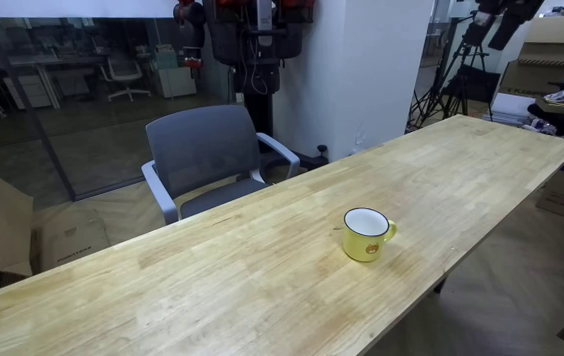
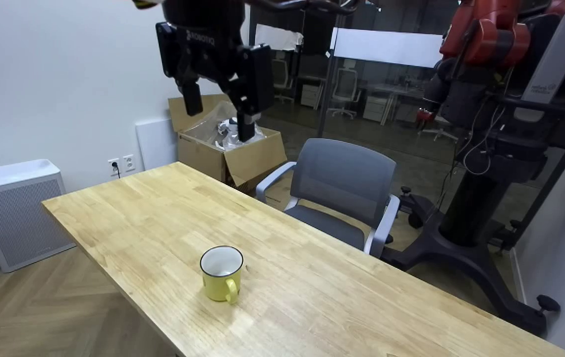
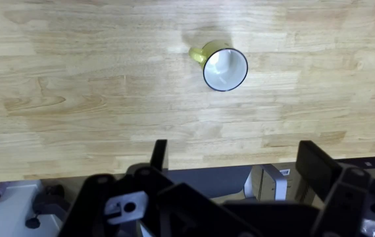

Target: Move the cup from right to left.

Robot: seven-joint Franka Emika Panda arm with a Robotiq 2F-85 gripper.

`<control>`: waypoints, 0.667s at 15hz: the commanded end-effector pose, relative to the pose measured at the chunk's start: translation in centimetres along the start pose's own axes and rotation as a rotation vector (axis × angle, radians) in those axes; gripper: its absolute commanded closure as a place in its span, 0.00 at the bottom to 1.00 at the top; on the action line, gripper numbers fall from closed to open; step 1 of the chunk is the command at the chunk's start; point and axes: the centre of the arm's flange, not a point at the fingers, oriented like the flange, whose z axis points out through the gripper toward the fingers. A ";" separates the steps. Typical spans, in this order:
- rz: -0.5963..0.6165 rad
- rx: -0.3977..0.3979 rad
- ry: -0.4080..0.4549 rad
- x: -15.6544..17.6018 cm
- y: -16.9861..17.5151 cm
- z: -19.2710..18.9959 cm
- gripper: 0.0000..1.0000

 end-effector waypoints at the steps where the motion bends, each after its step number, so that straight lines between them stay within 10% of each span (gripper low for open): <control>1: -0.021 -0.062 0.064 3.1 0.9 2.3 0.00; 5: -0.101 -0.113 0.034 5.8 1.0 7.3 0.00; 10: -0.245 -0.182 -0.219 6.5 -0.6 14.9 0.00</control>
